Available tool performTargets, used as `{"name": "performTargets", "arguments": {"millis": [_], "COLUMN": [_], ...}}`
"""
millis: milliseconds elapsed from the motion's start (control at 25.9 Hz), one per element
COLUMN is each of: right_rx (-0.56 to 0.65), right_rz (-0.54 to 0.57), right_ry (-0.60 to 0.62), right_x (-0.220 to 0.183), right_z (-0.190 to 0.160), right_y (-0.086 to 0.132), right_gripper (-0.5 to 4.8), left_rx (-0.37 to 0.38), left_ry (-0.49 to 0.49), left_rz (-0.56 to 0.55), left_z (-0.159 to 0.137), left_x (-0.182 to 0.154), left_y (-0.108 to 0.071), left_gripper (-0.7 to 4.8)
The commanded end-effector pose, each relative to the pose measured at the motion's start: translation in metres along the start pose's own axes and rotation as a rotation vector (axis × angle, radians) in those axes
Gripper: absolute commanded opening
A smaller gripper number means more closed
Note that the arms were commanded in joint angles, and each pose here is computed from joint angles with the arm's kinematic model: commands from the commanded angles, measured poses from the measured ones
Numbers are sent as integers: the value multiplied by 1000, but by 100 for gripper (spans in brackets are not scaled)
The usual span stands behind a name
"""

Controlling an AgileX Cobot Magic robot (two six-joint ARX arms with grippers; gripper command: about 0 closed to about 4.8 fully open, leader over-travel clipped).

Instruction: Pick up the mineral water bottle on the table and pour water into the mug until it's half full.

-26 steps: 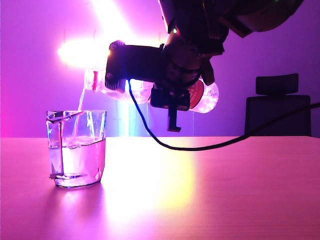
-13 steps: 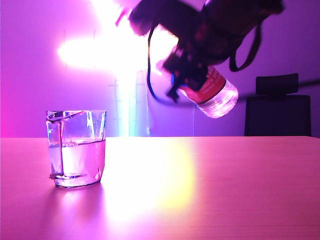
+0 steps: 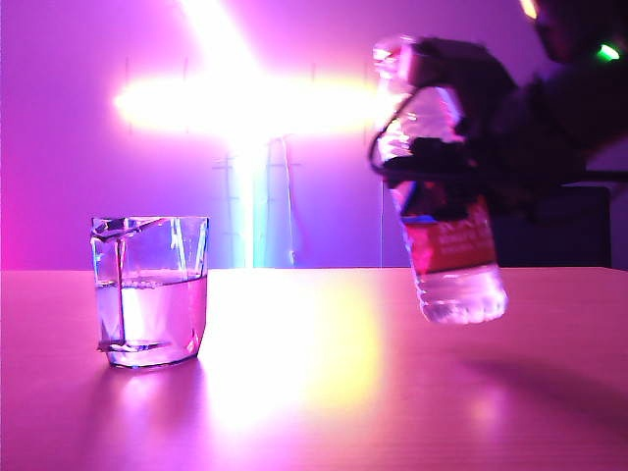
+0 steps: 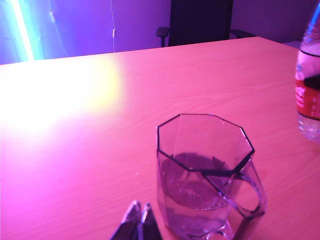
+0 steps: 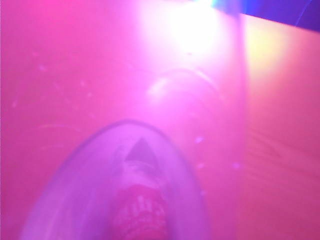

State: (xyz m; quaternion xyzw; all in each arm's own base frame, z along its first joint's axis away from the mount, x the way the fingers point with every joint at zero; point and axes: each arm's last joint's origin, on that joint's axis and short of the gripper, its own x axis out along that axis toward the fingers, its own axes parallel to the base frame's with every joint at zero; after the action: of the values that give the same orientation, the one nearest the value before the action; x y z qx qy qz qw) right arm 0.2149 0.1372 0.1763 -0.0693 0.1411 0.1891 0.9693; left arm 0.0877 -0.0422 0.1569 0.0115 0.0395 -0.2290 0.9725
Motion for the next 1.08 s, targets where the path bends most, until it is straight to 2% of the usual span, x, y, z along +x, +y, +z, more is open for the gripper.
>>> {"name": "performTargets", "arguments": {"millis": [39, 232, 464, 503, 542, 658, 812, 851, 967, 1083], "right_rx": [103, 154, 161, 161, 160, 159, 156, 153, 156, 164], "right_rz": [0, -13, -9, -9, -9, -9, -9, -9, -2, 1], "right_ry": [-85, -94, -86, -86, -81, -75, -57, -43, -36, -35], "right_x": [-5, -16, -22, -23, -23, -23, -23, -23, -26, -32], "right_z": [-5, -28, -39, -40, -41, -42, -44, -45, -48, -52], "right_y": [-9, -14, -14, -14, -14, -14, -14, -14, -13, -12], "right_gripper": [147, 147, 151, 166, 219, 313, 400, 442, 473, 473], "left_rx": [-3, -3, -3, -3, -3, -3, -3, -3, -3, -3], "left_ry": [-12, -12, -12, -12, -12, -12, -12, -12, -12, -12], "left_rz": [-1, -1, -1, -1, -1, -1, -1, -1, -1, -1], "left_z": [2, 2, 2, 2, 2, 2, 2, 2, 2, 2], "left_x": [0, 0, 0, 0, 0, 0, 0, 0, 0, 0], "left_y": [0, 0, 0, 0, 0, 0, 0, 0, 0, 0], "left_gripper": [-2, -2, -2, -2, -2, -2, -2, -2, -2, -2]}}
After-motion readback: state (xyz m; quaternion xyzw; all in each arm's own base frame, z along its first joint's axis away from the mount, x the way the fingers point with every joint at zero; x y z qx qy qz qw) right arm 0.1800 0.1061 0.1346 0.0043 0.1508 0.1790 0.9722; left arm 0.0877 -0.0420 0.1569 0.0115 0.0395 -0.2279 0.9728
